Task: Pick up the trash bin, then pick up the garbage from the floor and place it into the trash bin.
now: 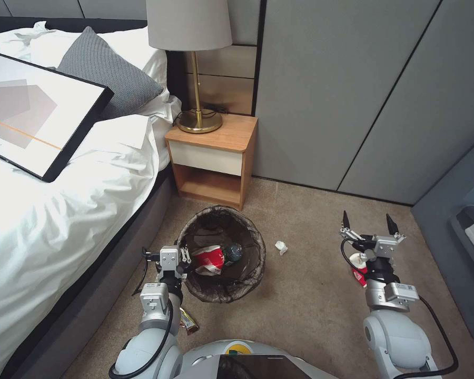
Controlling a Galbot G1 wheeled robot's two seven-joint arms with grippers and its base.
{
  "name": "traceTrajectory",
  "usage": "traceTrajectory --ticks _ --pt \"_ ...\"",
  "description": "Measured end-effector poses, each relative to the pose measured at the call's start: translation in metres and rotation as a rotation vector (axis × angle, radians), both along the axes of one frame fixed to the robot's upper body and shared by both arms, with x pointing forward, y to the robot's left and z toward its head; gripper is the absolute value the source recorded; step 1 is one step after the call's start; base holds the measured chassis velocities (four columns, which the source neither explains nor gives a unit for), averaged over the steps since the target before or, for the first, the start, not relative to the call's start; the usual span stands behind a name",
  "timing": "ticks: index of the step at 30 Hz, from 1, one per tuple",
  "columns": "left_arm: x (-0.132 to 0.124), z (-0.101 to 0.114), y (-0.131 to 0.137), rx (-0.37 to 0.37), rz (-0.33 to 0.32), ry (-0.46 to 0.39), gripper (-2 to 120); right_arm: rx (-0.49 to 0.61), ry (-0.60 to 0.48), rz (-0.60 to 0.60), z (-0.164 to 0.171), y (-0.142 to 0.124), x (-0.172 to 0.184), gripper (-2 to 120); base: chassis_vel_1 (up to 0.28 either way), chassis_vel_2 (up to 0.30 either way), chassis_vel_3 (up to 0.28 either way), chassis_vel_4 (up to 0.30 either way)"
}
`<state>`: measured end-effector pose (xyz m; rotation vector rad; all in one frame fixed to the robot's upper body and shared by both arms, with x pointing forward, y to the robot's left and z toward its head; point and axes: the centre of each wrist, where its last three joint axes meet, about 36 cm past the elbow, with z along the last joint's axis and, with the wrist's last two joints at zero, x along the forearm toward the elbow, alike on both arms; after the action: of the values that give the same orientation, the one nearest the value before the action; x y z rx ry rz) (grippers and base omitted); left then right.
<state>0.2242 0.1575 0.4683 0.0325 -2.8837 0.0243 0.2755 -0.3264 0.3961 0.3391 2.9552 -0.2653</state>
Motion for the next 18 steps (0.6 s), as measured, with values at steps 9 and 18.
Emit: traceTrajectory --ticks 9,18 --pt "0.0 0.0 0.0 0.0 0.0 0.0 2 0.035 0.134 -0.048 -0.036 -0.021 0.012 100 0.0 0.0 0.0 0.0" --pt "0.0 0.0 0.0 0.0 0.0 0.0 2 0.082 0.235 -0.102 -0.066 -0.035 0.029 100 0.0 0.0 0.0 0.0"
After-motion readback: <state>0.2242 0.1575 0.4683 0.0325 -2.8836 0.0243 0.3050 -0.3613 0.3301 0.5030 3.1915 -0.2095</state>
